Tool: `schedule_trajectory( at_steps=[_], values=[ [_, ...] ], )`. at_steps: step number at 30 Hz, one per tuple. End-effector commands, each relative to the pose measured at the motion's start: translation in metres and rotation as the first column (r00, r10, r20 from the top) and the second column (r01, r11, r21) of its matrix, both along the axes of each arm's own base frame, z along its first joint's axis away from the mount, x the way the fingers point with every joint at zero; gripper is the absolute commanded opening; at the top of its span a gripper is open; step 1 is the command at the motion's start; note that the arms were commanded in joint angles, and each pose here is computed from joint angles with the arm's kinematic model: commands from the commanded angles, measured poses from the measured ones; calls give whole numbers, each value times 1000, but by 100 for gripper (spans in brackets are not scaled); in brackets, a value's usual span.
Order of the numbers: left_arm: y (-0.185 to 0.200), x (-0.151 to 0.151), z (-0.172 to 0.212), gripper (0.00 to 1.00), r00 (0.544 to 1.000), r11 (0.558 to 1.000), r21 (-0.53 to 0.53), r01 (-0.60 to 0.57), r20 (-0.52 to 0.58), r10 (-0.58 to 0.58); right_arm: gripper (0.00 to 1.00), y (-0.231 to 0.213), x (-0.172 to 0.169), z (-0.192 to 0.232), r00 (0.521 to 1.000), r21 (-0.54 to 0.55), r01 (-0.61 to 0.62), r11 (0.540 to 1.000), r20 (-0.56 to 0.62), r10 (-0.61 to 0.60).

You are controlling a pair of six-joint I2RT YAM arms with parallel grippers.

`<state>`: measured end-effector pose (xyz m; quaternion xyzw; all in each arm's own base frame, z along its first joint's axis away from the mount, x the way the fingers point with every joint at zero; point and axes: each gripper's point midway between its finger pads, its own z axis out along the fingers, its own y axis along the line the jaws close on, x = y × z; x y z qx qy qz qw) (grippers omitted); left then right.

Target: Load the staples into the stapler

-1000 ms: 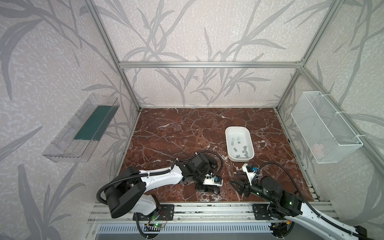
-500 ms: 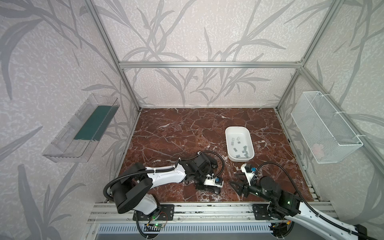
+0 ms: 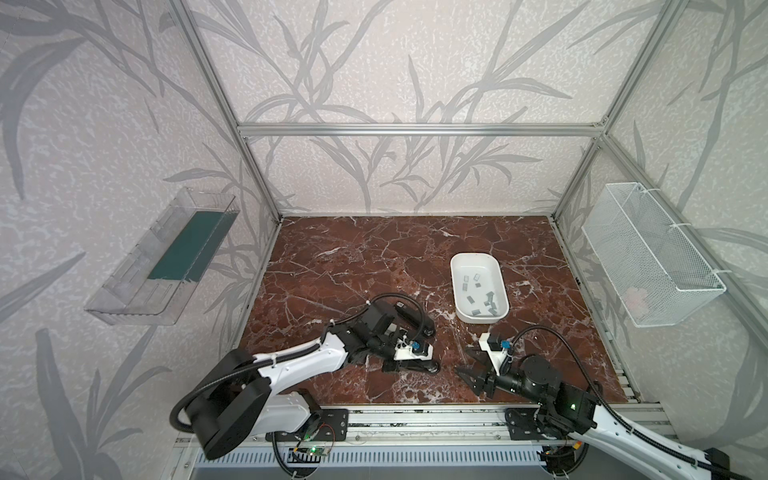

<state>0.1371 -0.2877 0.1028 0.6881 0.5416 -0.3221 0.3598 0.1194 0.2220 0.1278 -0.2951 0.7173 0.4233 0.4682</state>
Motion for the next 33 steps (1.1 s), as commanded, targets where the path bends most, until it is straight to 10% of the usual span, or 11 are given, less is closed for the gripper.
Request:
schedule_trajectory(
  at_steps=[1, 25, 33],
  values=[
    [-7, 1, 39, 0, 998, 986, -167, 18, 59, -8, 68, 10, -14, 23, 990, 76, -110, 991, 94, 102],
    [-17, -7, 71, 0, 994, 980, -195, 50, -90, -68, 47, 51, 1, 32, 967, -21, -174, 984, 187, 175],
    [-15, -7, 70, 0, 994, 984, -173, 50, -92, -66, 55, 53, -2, 42, 958, -10, -195, 981, 212, 193]
  ],
)
